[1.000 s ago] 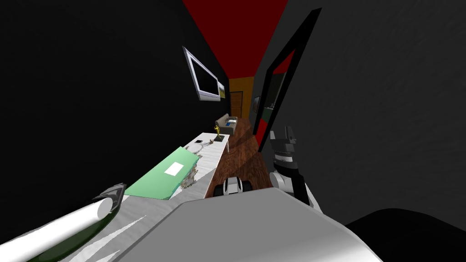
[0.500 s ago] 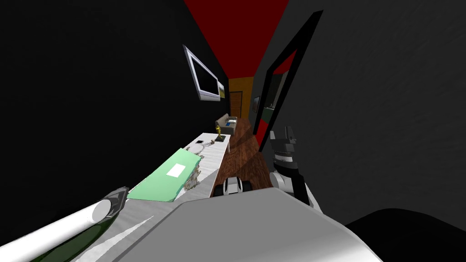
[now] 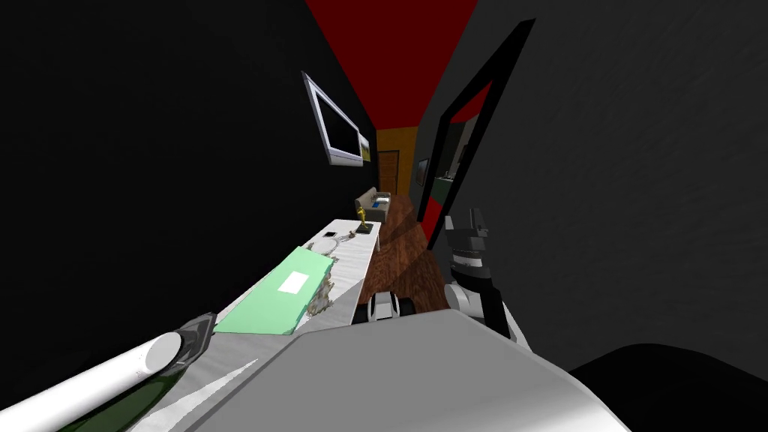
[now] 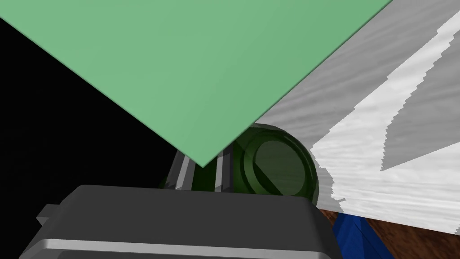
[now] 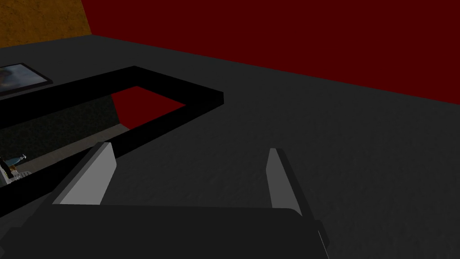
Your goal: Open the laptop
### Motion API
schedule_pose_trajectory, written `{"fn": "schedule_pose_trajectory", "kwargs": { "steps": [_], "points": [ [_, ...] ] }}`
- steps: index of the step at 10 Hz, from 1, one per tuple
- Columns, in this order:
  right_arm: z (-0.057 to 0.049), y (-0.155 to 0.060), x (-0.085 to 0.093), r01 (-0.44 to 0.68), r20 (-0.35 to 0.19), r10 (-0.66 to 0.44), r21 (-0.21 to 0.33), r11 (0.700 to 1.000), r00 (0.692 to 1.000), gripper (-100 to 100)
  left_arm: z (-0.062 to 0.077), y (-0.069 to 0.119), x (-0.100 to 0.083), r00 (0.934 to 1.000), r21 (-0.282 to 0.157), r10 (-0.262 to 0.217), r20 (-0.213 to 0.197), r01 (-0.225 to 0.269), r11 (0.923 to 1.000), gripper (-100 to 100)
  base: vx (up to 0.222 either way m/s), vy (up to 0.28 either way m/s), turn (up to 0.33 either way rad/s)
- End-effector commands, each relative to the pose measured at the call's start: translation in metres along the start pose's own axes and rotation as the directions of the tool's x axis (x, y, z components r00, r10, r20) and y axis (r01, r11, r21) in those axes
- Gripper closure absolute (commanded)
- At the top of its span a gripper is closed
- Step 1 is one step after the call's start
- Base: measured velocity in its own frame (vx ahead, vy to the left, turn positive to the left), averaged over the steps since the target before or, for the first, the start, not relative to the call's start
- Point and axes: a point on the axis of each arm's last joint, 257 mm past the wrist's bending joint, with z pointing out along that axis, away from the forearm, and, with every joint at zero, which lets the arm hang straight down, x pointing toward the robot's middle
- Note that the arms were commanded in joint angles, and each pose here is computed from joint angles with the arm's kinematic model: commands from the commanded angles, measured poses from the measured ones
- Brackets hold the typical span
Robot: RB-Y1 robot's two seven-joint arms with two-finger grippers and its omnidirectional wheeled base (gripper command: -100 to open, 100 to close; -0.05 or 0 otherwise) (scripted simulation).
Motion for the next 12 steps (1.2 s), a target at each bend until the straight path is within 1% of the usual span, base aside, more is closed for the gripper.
{"fn": "schedule_pose_trajectory", "kwargs": {
  "steps": [1,8,9,12],
  "points": [
    [0.0,0.0,0.0,0.0,0.0,0.0,0.0,1.0,1.0,0,0.006,0.031,0.025,0.9969,-0.093,-0.032,-0.072,0.025,0.9954,100,0.027,0.01,0.09],
    [0.0,0.0,0.0,0.0,0.0,0.0,0.0,1.0,1.0,0,0.006,0.031,0.025,0.9969,-0.093,-0.032,-0.072,0.025,0.9954,100,0.001,0.0,0.002],
    [0.0,0.0,0.0,0.0,0.0,0.0,0.0,1.0,1.0,0,-0.004,0.029,0.02,0.9969,-0.096,-0.034,-0.071,0.027,0.995,-100,0.01,0.002,0.015],
    [0.0,0.0,0.0,0.0,0.0,0.0,0.0,1.0,1.0,0,-0.019,0.024,0.015,0.9968,-0.096,-0.034,-0.073,0.027,0.995,-100,0.018,0.004,0.023]
  ]
}}
